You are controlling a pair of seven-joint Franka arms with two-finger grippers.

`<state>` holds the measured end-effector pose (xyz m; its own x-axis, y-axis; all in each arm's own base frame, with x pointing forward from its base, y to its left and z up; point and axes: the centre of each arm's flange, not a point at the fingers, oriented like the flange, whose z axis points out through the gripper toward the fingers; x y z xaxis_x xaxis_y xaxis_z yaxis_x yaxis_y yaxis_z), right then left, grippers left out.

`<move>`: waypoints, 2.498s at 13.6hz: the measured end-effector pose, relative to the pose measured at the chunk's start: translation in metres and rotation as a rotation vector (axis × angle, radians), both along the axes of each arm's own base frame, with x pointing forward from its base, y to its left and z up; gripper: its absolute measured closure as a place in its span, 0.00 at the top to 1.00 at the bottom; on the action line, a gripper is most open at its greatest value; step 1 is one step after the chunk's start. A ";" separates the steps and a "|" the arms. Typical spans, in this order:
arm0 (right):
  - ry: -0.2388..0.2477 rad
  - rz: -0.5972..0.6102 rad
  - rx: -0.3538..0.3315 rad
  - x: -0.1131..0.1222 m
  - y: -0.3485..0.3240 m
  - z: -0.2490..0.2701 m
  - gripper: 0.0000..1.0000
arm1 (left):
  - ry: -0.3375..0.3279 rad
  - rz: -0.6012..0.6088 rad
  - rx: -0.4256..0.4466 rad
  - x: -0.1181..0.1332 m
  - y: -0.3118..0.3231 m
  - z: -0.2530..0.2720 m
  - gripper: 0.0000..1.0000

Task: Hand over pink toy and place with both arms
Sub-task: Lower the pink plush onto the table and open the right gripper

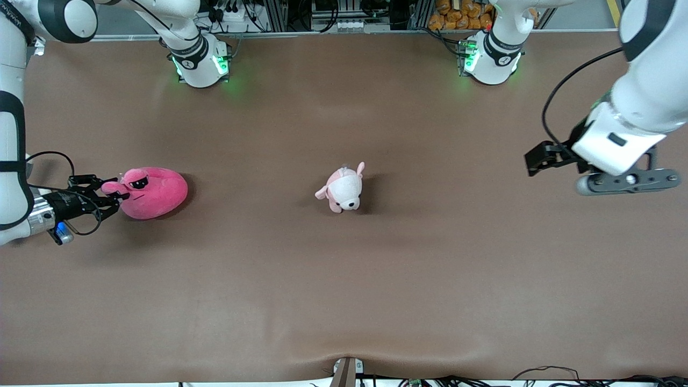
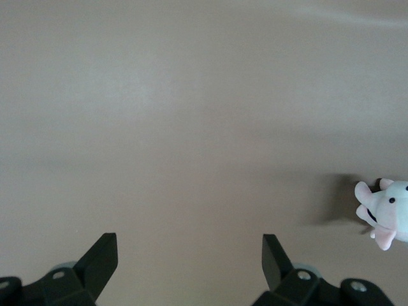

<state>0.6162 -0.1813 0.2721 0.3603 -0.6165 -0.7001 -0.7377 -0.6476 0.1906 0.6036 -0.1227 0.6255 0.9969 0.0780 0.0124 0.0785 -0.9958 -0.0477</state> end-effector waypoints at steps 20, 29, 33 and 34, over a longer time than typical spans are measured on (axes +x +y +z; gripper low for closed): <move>-0.376 0.261 0.050 0.019 0.035 0.162 1.00 | 0.029 0.037 -0.005 -0.013 0.058 0.017 1.00; -0.634 0.638 -0.025 -0.015 0.135 0.290 1.00 | 0.049 0.022 -0.002 -0.025 0.084 0.024 1.00; -0.723 0.796 -0.085 -0.054 0.155 0.344 1.00 | 0.075 0.035 0.003 -0.042 0.102 0.020 1.00; -0.744 0.812 -0.090 -0.061 0.151 0.355 1.00 | 0.083 0.033 0.003 -0.046 0.104 0.019 1.00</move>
